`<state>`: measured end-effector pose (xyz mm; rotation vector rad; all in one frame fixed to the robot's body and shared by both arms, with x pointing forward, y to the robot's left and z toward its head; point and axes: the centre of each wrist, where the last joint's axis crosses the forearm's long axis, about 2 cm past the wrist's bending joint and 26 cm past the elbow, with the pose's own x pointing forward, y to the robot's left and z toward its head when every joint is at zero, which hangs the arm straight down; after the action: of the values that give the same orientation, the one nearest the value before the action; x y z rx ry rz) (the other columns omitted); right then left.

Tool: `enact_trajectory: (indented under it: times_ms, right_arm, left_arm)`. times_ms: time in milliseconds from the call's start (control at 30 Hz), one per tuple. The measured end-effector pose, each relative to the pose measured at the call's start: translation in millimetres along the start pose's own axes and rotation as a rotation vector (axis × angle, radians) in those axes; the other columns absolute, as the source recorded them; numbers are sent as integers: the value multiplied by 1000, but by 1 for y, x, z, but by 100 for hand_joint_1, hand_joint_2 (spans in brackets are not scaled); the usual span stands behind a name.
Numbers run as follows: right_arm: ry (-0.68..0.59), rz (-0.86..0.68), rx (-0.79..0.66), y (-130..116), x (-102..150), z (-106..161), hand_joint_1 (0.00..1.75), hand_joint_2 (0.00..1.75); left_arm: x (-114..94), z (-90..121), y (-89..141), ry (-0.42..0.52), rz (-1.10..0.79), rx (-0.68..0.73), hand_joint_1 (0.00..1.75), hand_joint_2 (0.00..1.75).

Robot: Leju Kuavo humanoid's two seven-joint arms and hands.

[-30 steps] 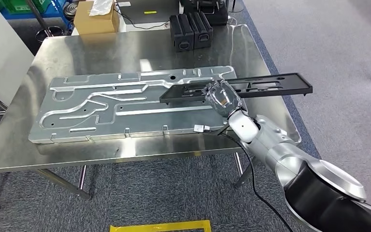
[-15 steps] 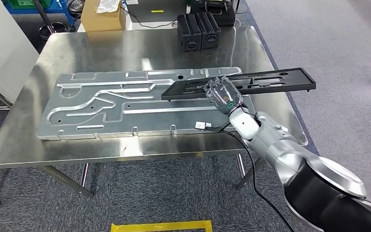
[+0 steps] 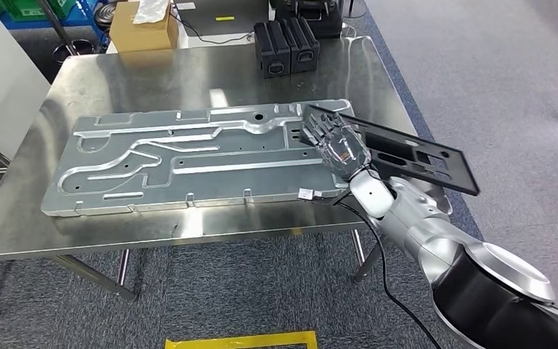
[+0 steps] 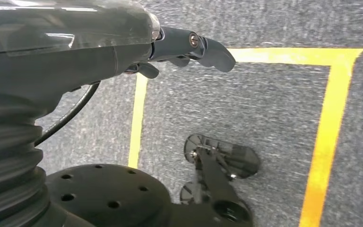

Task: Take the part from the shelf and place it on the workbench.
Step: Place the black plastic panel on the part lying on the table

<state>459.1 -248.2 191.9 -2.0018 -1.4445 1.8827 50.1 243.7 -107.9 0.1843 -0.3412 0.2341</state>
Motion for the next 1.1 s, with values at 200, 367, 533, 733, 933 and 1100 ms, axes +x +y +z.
enact_trajectory:
  times_ms: [200,367,533,733,933,1100]
  right_arm:
    - [44,-7,2,2,-11,-1,0,0]
    - [76,-12,14,7,-18,3,0,0]
    - [113,-23,13,8,-26,2,0,0]
    - [150,-48,5,6,-29,0,0,0]
    - [166,-74,11,8,-23,4,0,0]
    - [190,-88,7,7,-25,3,0,0]
  left_arm:
    - [1,-1,3,-26,4,-8,0,0]
    - [1,-1,3,-42,6,-6,0,0]
    - [2,-2,3,-62,9,-6,0,0]
    - [2,-2,6,-66,12,0,0,0]
    - [2,-2,6,-30,26,-13,0,0]
    - [3,-3,6,-10,33,-23,0,0]
